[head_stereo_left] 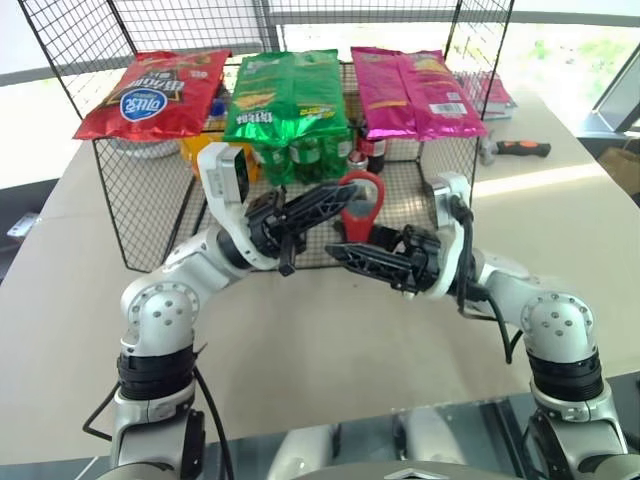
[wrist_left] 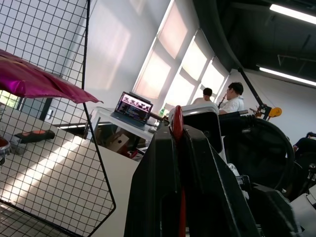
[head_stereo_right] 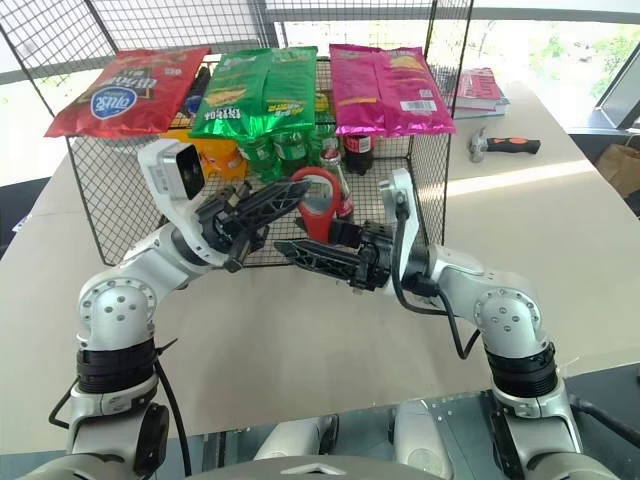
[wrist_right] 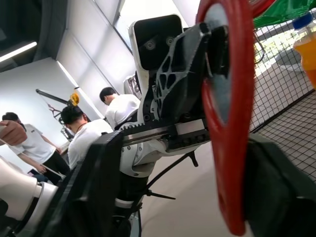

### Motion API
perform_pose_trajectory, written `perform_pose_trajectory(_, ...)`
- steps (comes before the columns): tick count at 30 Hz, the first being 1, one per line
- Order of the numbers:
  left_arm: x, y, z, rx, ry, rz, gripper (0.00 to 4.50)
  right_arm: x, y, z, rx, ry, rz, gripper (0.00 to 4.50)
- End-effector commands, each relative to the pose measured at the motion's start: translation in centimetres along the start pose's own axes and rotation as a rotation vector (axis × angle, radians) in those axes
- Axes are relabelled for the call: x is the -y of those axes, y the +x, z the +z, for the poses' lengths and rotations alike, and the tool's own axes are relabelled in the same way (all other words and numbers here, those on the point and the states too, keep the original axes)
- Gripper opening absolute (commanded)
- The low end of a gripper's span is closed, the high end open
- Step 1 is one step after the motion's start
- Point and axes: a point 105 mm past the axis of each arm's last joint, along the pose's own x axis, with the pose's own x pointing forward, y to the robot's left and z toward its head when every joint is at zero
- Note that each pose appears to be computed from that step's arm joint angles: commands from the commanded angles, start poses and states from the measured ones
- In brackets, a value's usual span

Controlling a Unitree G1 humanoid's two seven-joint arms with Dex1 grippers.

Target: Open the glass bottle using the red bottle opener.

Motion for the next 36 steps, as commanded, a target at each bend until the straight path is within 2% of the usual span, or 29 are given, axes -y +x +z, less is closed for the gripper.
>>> perform_pose_trajectory(1, 0.7, 0.5, 0.5, 0.019, 0.03, -0.023, 0.0, -1.0, 0.3, 0.3, 0.014, -0.027, 0.047, 1.4)
perform_pose_trajectory(3, 0.7, 0.6, 0.6, 0.03, 0.029, -0.02, 0.0, -0.9, 0.3, 0.1, 0.011, -0.03, 0.044, 0.33)
perform_pose_trajectory(4, 0.8, 0.7, 0.6, 0.034, 0.028, -0.018, 0.0, -0.9, 0.3, 0.1, 0.014, -0.031, 0.041, 0.04)
perform_pose_trajectory(23, 0.6, 0.5, 0.4, 0.072, 0.045, 0.051, 0.0, -0.6, -0.4, 0.0, -0.013, -0.054, 0.024, 0.04)
perform_pose_trajectory(27, 0.2, 0.5, 0.6, 0.12, 0.057, 0.096, 0.0, -0.4, -0.6, 0.2, -0.008, -0.092, 0.007, 1.61)
perform_pose_trajectory(28, 0.1, 0.6, 0.8, 0.139, 0.061, 0.112, 0.0, -0.3, -0.6, 0.2, -0.004, -0.096, -0.001, 2.3)
perform_pose_trajectory(29, 0.0, 0.6, 0.9, 0.161, 0.065, 0.13, 0.0, -0.3, -0.6, 0.2, -0.004, -0.09, 0.001, 2.59)
perform_pose_trajectory(36, -0.1, 1.3, 1.0, 0.268, 0.066, 0.209, 0.0, -0.1, -0.4, 0.8, 0.078, -0.033, -0.017, 2.59)
